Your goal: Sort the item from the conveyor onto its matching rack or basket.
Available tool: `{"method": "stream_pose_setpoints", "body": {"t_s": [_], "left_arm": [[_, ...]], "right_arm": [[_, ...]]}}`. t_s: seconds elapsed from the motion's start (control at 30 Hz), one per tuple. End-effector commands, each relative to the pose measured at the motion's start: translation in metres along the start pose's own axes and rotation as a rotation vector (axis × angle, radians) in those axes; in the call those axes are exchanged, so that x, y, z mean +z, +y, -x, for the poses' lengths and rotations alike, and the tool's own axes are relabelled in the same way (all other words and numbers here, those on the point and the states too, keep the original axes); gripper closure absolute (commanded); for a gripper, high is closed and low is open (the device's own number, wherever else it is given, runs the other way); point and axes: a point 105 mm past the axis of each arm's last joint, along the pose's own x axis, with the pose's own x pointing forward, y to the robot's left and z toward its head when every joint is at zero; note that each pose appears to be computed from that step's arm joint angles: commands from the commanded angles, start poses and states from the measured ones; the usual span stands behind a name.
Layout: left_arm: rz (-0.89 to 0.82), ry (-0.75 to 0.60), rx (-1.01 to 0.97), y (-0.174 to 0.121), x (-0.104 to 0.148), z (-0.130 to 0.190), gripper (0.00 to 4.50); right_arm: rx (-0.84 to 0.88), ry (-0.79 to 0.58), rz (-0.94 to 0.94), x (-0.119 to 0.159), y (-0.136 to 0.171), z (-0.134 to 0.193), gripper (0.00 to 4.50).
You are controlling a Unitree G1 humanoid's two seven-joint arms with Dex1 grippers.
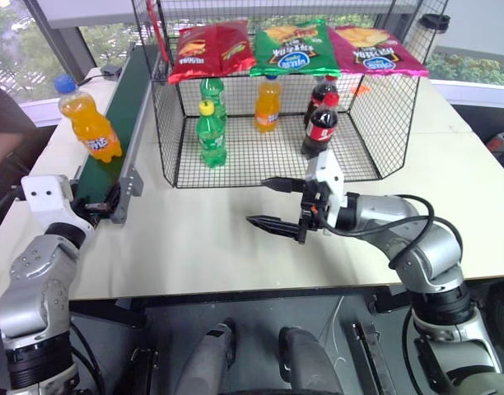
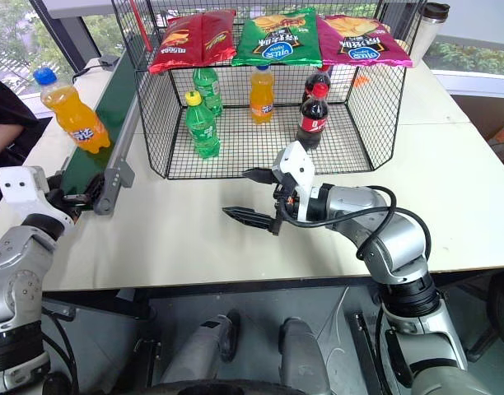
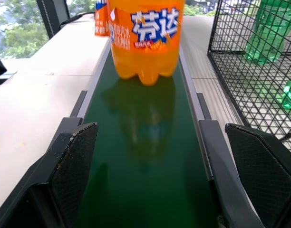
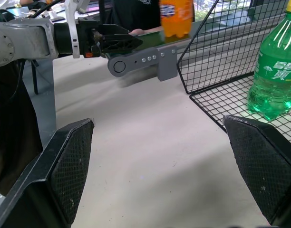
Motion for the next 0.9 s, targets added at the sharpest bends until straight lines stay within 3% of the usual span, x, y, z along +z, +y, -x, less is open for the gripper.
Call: {"method": "stream_pose_setpoints", "body": {"t_s": [0.03,0.43,0.53,0.6,0.8,0.9], "left_arm": [[-0.029,-0.056,0.015,0.004,0.015,-0.001,0.0],[-0.068,-0.088,0.027,0.003,0.02,-0.005,0.0],[-0.053,-0.118,-0.029,-0.003,0.023,-0.003,0.76],[-0.036,-0.13,-0.061,-0.006,0.025,-0.001,1.49],[0.014,-0.143,-0.092,-0.006,0.038,-0.001,1.49],[0.019,-0.175,-0.213,-0.022,0.057,-0.004,1.49]], "right_arm": [[0.005,-0.032,0.044,0.01,0.0,0.0,0.02],[-0.003,-0.025,0.042,0.008,0.001,0.001,0.02],[-0.008,-0.024,0.044,0.007,-0.001,0.002,0.0],[-0.012,-0.023,0.045,0.007,-0.002,0.002,0.0],[-0.012,-0.02,0.049,0.006,-0.001,0.003,0.0],[-0.012,-0.022,0.052,0.009,0.0,0.004,0.0]]}}
